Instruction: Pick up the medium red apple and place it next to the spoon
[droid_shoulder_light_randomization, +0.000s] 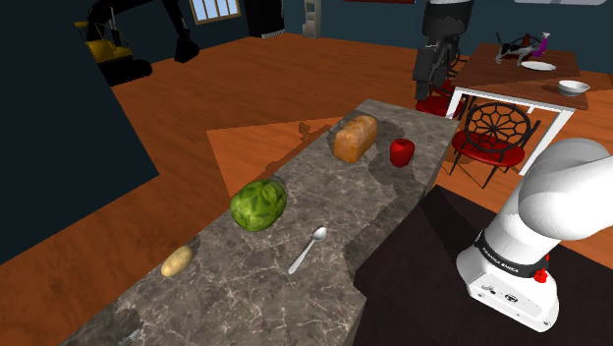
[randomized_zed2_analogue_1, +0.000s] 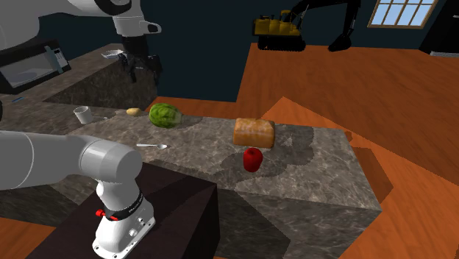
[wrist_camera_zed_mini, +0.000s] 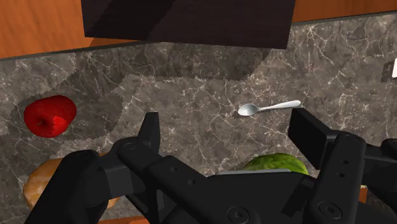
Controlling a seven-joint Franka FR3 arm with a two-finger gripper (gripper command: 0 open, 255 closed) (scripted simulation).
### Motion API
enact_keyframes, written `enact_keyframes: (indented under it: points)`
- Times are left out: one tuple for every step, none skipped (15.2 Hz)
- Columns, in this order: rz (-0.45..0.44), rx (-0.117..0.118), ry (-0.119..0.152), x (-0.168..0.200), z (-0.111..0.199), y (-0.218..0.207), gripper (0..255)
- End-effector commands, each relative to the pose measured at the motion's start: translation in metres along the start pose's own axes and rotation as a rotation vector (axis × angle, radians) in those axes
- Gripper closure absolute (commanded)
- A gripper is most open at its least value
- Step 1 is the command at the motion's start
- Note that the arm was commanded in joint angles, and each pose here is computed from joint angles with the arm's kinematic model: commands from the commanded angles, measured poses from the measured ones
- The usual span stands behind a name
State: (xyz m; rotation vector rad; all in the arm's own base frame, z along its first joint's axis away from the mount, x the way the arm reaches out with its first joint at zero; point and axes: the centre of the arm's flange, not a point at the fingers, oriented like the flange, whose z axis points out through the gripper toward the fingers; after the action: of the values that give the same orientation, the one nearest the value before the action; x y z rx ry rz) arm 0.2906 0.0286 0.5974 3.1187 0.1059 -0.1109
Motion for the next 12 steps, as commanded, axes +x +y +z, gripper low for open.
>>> enact_keyframes:
  points:
    - [0.0,0.0,0.0,0.0,0.0,0.0,0]
    - [-0.015,0.001,0.0,0.001,0.008,0.011,0]
    - [-0.031,0.001,0.001,0.002,0.016,0.021,0]
    - [-0.046,0.002,0.001,0.003,0.023,0.032,0]
    - [-0.062,0.002,0.001,0.005,0.031,0.043,0]
    - [-0.077,0.003,0.002,0.006,0.039,0.053,0]
    - [-0.093,0.003,0.002,0.008,0.047,0.064,0]
    - [-0.108,0.004,0.002,0.01,0.055,0.074,0]
    - [-0.124,0.005,0.003,0.012,0.062,0.085,0]
    - [-0.139,0.005,0.003,0.015,0.07,0.095,0]
    - [-0.154,0.006,0.003,0.017,0.078,0.106,0]
    - [-0.17,0.006,0.004,0.02,0.086,0.116,0]
